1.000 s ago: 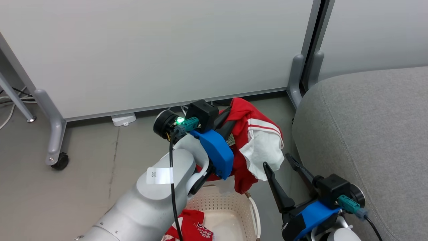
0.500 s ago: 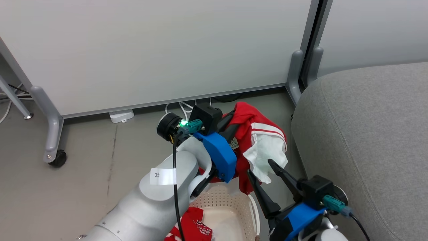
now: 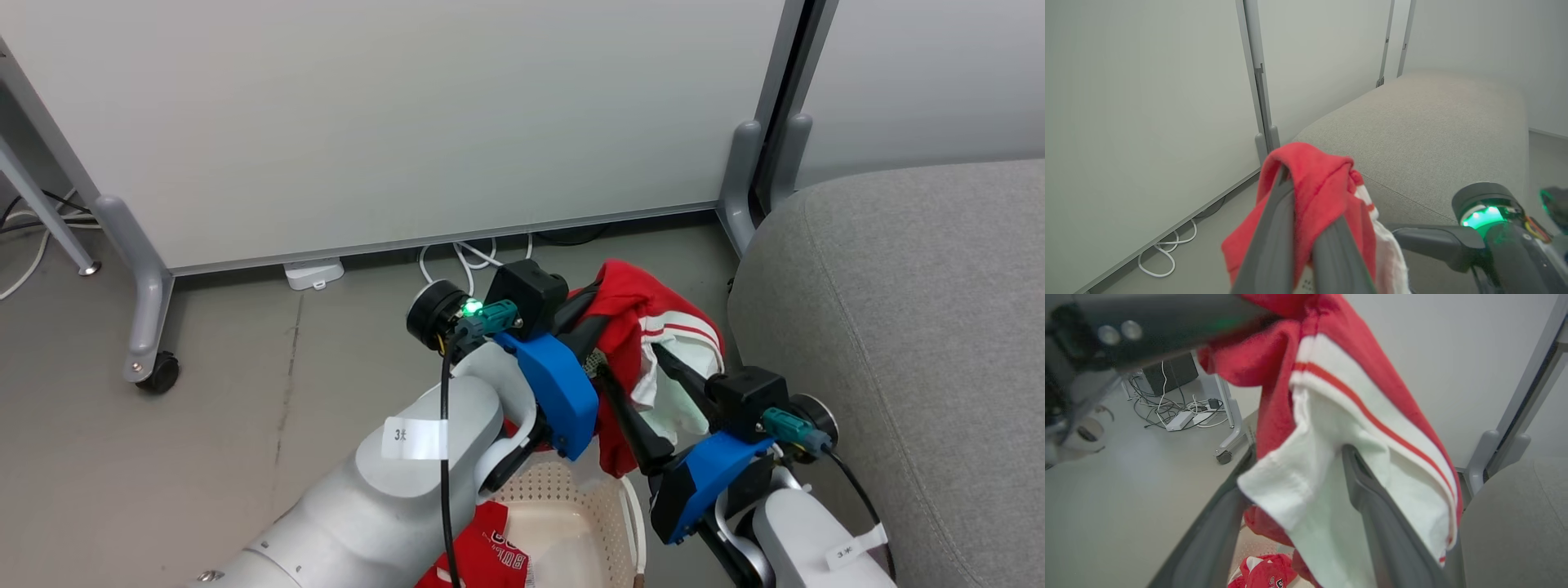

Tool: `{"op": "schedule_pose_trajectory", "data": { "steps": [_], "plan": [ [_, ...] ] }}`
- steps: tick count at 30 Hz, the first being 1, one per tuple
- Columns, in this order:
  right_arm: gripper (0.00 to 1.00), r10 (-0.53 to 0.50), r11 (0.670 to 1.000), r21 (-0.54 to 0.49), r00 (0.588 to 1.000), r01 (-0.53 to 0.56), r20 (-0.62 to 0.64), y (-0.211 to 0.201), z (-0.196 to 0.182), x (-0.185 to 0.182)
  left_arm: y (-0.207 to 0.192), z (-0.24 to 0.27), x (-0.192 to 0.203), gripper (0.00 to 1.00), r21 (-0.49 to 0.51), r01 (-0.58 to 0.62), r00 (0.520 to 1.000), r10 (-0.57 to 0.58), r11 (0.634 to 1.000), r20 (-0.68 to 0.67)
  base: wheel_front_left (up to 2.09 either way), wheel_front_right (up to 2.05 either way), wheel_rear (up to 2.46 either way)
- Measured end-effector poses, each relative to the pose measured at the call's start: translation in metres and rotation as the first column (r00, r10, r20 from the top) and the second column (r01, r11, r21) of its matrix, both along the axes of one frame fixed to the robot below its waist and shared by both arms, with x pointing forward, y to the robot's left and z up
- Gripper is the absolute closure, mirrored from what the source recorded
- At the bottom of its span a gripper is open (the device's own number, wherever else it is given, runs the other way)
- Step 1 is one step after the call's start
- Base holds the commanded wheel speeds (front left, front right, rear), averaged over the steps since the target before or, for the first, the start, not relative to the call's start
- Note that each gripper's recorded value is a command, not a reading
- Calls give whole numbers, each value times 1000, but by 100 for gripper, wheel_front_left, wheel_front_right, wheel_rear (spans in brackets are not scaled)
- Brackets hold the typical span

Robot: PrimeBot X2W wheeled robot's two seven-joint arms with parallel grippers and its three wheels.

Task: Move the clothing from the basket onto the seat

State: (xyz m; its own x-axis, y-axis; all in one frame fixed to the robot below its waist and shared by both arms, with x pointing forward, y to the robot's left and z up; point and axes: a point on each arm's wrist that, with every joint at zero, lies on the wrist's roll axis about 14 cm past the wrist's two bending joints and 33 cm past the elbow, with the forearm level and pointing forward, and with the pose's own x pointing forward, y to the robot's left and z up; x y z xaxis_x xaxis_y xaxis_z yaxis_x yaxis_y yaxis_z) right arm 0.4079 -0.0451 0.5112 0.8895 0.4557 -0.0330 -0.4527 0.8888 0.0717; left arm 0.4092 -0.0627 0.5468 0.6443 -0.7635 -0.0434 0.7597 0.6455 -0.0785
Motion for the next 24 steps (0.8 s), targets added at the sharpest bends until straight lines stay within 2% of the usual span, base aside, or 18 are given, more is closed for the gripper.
{"op": "schedule_pose_trajectory", "data": {
  "steps": [7,8,9,10,24],
  "plan": [
    [0,11,1000,-13,1000,-11,15,4,6,17,-4,1,-5,100,-4,19,1000,-19,1000,-3,0,0,0],
    [52,15,1000,-15,1000,-15,14,5,6,19,-4,1,-6,100,-4,22,1000,-22,1000,-1,0,0,0],
    [83,19,1000,-17,1000,-19,11,6,6,19,-5,2,-7,100,-3,25,1000,-25,1000,0,0,0,0],
    [100,25,1000,-17,1000,-24,7,8,4,19,-6,2,-7,100,-4,25,1000,-25,1000,0,0,0,0],
    [100,26,1000,-12,999,-27,-22,7,-4,14,-9,3,-9,100,-2,27,1000,-27,1000,12,0,0,0]
  ]
}}
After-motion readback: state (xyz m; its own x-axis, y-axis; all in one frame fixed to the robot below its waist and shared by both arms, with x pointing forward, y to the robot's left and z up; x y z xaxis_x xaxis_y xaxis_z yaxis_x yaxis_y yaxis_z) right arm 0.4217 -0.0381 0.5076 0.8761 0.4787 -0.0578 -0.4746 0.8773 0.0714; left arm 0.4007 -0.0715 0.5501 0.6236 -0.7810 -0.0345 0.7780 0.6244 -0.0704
